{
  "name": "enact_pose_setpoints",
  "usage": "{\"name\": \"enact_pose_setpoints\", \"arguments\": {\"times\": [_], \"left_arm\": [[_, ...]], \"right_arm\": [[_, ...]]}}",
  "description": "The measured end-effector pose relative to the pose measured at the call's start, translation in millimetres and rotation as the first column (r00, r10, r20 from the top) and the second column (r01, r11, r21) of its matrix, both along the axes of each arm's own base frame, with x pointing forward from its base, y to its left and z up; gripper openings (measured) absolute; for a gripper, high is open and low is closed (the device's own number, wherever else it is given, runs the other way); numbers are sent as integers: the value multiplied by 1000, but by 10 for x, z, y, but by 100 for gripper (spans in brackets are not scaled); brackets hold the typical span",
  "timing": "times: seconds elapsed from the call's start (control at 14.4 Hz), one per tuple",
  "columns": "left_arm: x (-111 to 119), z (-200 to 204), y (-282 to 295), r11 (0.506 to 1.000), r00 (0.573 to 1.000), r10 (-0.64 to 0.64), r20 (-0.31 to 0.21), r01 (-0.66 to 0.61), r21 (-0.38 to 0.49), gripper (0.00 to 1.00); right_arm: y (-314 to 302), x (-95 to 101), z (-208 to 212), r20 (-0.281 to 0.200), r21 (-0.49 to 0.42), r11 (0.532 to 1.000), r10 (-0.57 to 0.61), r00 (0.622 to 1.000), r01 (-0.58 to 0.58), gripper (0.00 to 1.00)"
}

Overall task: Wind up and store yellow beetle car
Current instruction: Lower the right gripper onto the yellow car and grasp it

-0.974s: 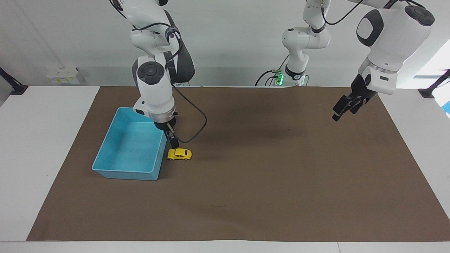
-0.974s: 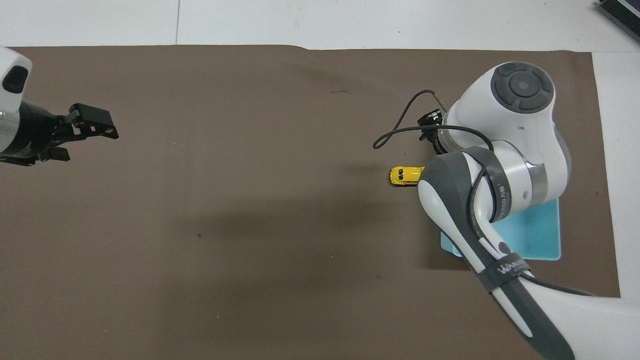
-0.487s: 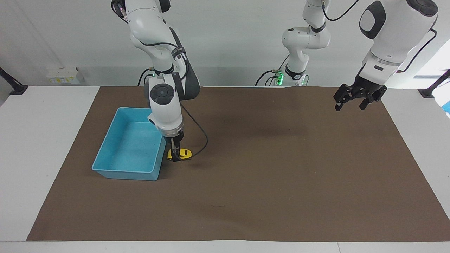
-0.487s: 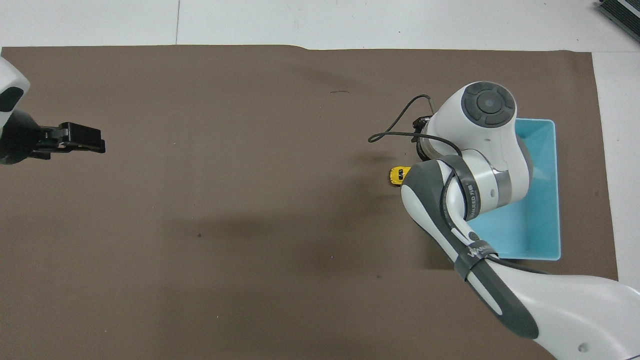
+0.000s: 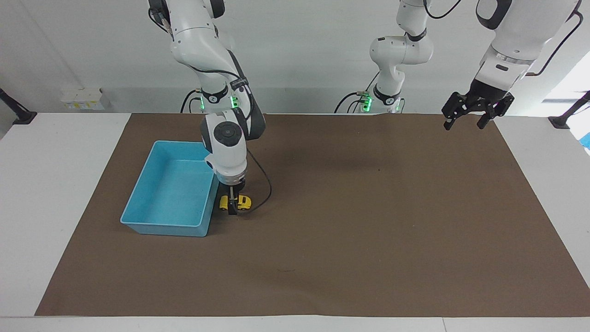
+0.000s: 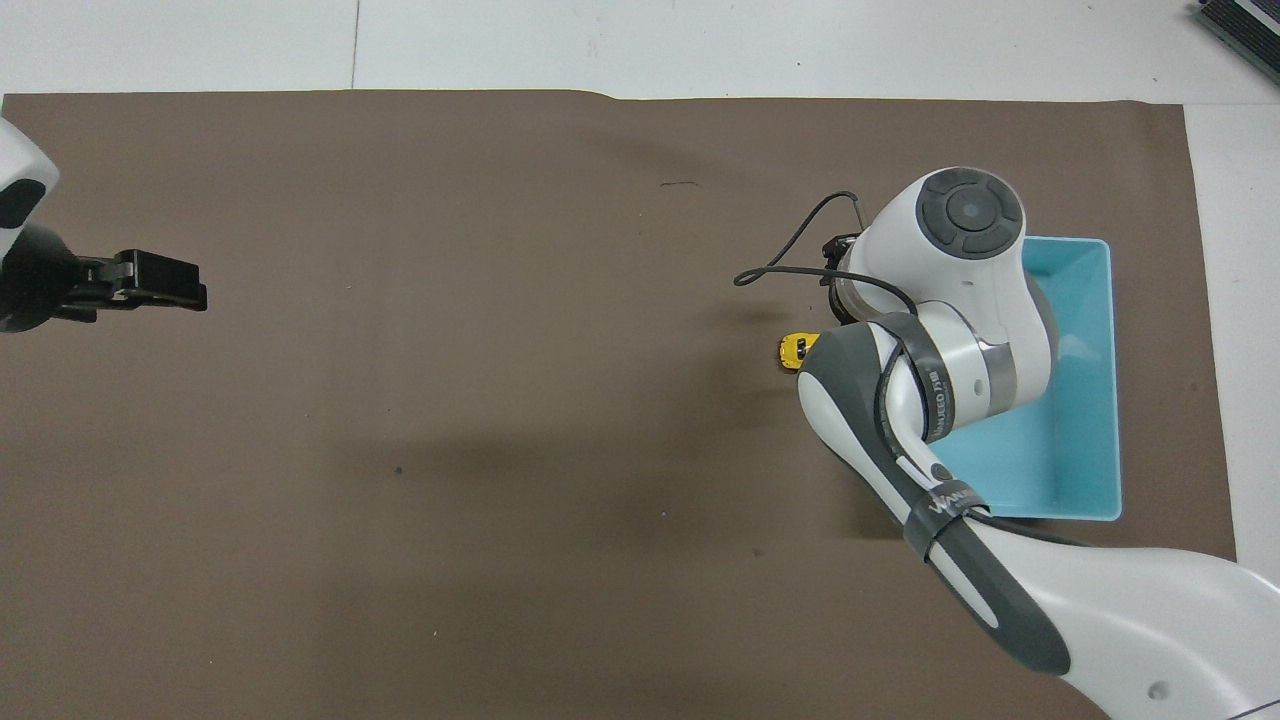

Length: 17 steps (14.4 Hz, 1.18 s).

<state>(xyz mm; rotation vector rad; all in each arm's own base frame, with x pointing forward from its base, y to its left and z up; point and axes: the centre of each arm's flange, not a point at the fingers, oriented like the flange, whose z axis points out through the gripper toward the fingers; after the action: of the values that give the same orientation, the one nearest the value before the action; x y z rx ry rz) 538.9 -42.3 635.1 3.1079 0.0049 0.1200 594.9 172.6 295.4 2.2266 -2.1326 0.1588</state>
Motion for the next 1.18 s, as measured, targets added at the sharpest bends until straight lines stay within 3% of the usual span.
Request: {"name": "enact_pose_setpoints", "arguments": {"times": [0.07, 0.21, 0.35, 0.76, 1.18], "left_arm": [[-5, -2, -5, 1000, 1000, -3, -4, 3, 0, 100], [-37, 38, -35, 1000, 1000, -14, -3, 14, 1, 100], [-104, 82, -38, 1000, 1000, -17, -19, 17, 2, 100], [-171, 83, -31, 998, 996, -65, -53, 66, 6, 100], [-184, 105, -14, 998, 997, -64, -49, 65, 6, 100]], "right_arm": [[0, -1, 2, 0, 0, 1000, 0, 1000, 0, 91], [1, 1, 16, 3, 1, 1000, -1, 1000, 1, 64], [14, -1, 32, 6, 1, 1000, 1, 1000, -1, 45], [322, -19, 310, 39, 8, 999, 37, 999, -37, 45], [384, -255, 1198, 26, 34, 996, 84, 996, -85, 45]]}}
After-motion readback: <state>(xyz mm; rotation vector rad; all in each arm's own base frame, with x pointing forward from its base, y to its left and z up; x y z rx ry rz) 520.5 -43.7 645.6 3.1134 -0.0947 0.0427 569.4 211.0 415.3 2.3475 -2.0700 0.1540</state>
